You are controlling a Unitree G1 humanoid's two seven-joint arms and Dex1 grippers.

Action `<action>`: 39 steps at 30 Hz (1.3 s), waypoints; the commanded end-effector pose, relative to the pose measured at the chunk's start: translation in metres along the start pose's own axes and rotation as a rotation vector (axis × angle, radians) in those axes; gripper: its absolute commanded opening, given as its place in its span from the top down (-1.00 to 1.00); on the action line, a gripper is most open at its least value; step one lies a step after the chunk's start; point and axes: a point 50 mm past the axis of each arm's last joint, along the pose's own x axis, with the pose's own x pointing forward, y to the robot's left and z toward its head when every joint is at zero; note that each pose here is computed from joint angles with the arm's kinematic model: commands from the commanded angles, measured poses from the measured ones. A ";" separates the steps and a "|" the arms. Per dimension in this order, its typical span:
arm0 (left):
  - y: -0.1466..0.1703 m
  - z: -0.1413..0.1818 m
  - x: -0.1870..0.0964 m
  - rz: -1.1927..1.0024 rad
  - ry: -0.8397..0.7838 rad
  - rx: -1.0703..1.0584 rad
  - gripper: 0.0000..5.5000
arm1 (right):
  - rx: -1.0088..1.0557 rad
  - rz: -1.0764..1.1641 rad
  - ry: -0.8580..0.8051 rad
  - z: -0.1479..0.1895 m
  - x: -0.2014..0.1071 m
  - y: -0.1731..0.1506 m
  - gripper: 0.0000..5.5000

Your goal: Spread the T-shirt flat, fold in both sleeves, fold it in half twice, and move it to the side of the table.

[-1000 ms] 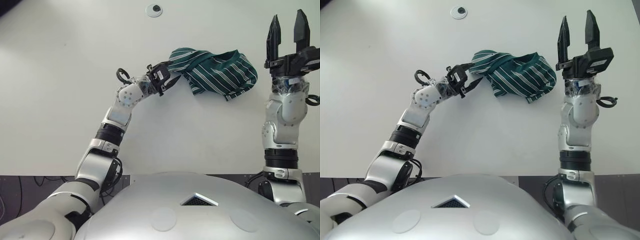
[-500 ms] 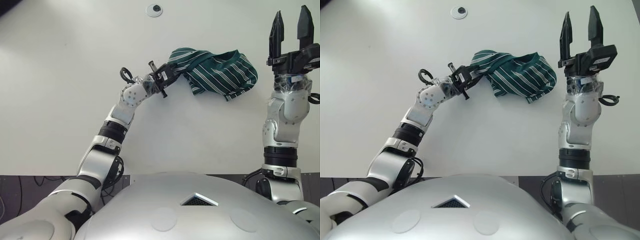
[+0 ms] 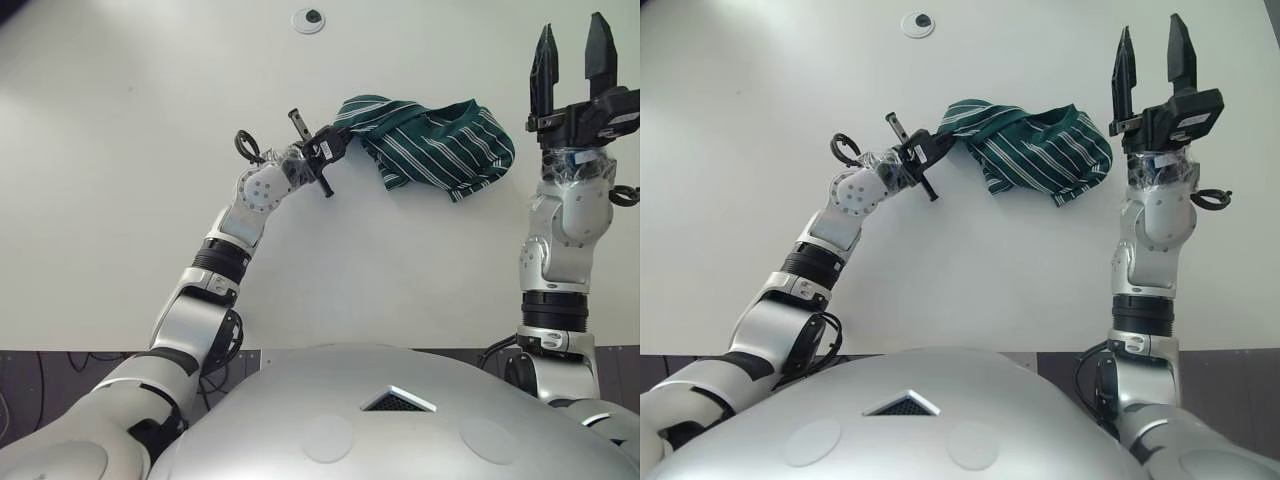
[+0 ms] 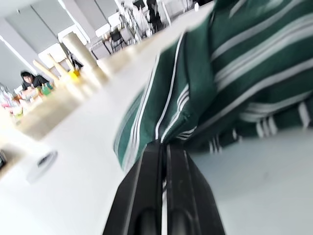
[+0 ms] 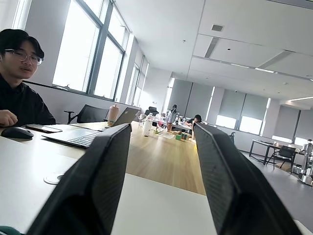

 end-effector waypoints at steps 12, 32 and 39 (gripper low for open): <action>0.045 0.061 -0.071 0.166 -0.308 0.147 1.00 | 0.324 0.511 0.392 -0.020 -0.017 -0.008 0.16; 0.041 0.062 -0.071 0.174 -0.314 0.196 1.00 | 0.279 0.589 0.539 -0.047 -0.013 -0.027 0.16; 0.042 0.064 -0.072 0.181 -0.322 0.204 1.00 | 0.305 0.610 0.581 -0.052 -0.017 -0.024 0.26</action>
